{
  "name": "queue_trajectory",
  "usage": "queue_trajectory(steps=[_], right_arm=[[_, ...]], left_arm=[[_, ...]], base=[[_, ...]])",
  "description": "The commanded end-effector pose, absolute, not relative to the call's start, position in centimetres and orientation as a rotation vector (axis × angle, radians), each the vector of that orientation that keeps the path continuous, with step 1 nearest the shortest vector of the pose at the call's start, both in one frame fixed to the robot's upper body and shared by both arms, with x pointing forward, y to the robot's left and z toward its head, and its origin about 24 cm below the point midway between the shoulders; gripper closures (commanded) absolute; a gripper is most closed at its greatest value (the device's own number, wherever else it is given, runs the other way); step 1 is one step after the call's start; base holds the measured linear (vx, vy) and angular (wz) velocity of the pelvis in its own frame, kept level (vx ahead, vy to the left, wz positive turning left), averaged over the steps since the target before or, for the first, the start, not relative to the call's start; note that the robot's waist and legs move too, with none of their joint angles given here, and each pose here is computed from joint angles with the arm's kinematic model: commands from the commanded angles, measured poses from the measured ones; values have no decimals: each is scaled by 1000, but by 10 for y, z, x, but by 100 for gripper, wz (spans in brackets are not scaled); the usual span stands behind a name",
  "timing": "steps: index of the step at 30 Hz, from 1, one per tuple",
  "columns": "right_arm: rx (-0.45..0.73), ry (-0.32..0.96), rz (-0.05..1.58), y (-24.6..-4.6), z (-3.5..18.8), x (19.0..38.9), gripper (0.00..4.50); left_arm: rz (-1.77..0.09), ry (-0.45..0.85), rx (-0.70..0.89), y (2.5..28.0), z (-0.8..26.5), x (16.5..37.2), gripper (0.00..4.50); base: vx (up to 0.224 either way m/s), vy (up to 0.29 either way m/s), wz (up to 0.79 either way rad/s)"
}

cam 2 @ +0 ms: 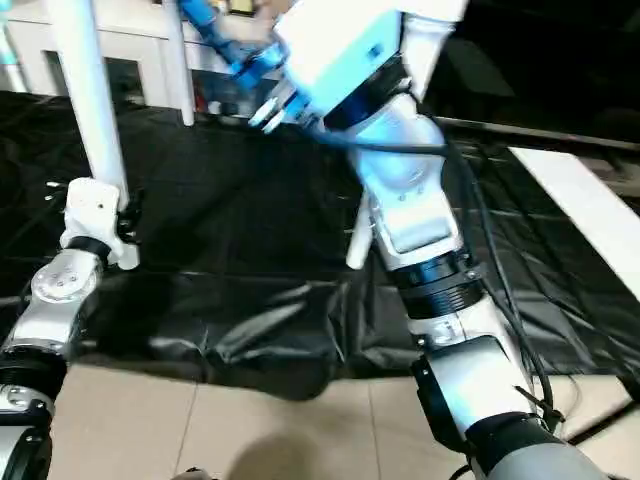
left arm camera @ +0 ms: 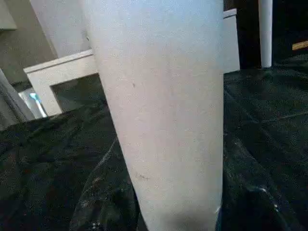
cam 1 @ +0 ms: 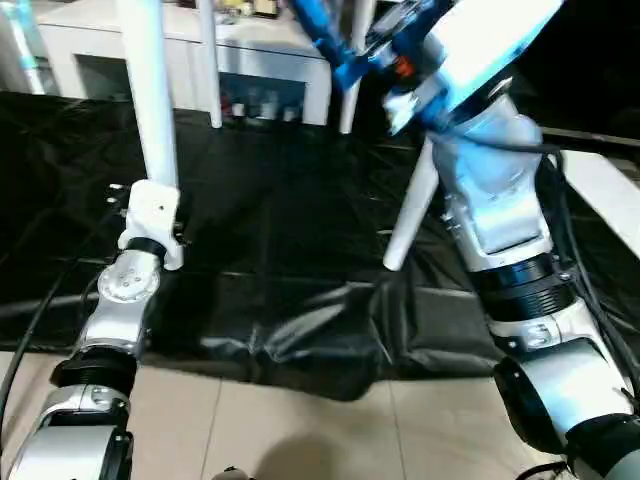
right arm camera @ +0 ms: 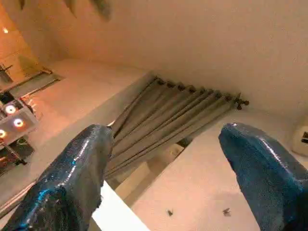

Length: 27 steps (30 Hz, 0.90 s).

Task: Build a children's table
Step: Flip table

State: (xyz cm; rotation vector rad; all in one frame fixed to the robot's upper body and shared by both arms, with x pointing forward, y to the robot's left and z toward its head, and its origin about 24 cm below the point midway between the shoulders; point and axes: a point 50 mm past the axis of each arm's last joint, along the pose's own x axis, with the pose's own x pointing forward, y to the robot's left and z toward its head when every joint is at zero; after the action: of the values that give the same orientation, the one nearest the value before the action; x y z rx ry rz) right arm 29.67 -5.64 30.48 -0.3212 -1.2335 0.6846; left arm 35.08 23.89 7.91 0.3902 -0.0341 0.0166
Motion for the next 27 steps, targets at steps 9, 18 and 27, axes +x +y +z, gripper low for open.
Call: queue_trajectory(steps=[9, 18, 27], right_arm=[[-292, -1139, 590, -70, 294, 300, 57], [-301, -1056, 568, -69, 278, 301, 57], [-274, -830, 631, -70, 250, 314, 57]], left_arm=[[-97, 30, 540, 239, 60, 335, 232], [-162, 57, 528, 238, 50, 321, 159], [-192, 51, 505, 237, 52, 318, 86]], base=[[-25, -126, 4], [-2, 20, 3], [-8, 13, -1]])
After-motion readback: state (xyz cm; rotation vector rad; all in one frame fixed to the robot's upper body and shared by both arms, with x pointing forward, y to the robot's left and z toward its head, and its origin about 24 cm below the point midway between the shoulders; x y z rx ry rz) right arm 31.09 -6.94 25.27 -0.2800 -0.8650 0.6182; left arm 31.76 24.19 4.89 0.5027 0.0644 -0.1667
